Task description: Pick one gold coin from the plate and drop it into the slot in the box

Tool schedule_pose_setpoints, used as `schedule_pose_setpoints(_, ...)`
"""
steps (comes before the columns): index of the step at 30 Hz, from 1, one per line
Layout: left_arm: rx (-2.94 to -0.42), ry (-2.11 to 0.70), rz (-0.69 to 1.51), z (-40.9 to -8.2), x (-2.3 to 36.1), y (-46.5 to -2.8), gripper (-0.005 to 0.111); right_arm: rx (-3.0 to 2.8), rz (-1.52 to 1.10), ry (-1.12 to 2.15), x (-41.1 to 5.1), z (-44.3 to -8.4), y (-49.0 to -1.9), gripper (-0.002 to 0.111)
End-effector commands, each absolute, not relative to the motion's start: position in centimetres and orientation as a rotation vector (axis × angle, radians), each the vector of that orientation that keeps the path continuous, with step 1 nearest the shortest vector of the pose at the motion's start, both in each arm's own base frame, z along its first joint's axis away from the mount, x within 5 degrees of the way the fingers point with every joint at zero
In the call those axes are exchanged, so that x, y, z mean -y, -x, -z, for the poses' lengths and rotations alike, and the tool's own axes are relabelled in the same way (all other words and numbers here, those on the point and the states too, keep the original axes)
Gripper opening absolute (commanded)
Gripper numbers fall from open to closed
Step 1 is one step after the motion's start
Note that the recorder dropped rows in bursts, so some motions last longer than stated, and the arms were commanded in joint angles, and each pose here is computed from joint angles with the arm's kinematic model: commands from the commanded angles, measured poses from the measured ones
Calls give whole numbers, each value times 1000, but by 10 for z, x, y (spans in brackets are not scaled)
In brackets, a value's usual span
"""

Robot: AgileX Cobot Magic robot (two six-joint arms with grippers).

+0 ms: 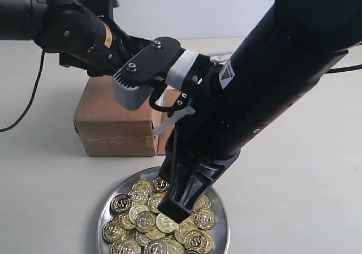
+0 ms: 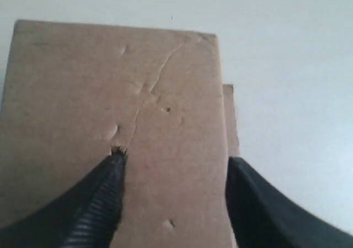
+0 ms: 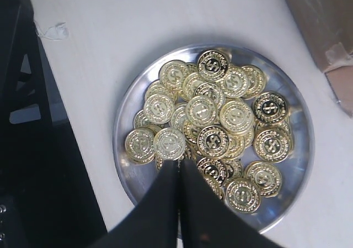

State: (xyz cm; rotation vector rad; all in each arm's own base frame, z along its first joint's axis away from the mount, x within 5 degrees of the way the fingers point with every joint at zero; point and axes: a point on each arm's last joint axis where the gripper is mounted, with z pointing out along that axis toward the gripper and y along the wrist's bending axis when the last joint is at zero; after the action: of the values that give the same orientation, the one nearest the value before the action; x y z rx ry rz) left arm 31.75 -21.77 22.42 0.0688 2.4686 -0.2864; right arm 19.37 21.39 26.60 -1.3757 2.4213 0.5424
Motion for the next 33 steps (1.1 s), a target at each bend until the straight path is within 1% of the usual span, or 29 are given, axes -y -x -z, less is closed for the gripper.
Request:
schedule_pose_setpoints(1,-2413,-61,305,-255,210,-308,43,-2402,-548,1381,-214,-270,-193,0)
schedule_pose_setpoints(2,-2415,-69,287,-259,208,-306,33,-2402,-548,1381,-214,-270,-193,0)
schedule_pose_setpoints(4,-2433,-118,217,-267,201,-299,8,-2398,-545,1379,-214,-270,-193,0)
schedule_pose_setpoints(5,-2442,-169,167,-274,197,-293,1,-2392,-544,1372,-214,-271,-194,0)
schedule_pose_setpoints(8,-2432,-210,121,-294,188,-277,0,-2365,-540,1346,-216,-272,-197,0)
schedule_pose_setpoints(13,-2301,-272,213,-333,176,-233,0,-2301,-529,1287,-219,-275,-203,0)
schedule_pose_setpoints(17,-2127,-367,307,-359,158,-184,0,-2158,-483,1179,-215,-274,-208,0)
schedule_pose_setpoints(20,-2006,-429,399,-360,143,-151,0,-2021,-432,1027,-202,-269,-206,0)
schedule_pose_setpoints(23,-1888,-469,383,-357,124,-134,0,-1907,-387,905,-185,-265,-198,0)
schedule_pose_setpoints(26,-1943,-390,336,-347,104,-126,0,-1933,-428,820,-174,-262,-188,0)
schedule_pose_setpoints(29,-2026,-324,280,-339,90,-120,0,-1954,-450,830,-171,-264,-182,0)
schedule_pose_setpoints(33,-2065,-290,223,-336,82,-118,0,-1961,-468,799,-171,-265,-182,0)
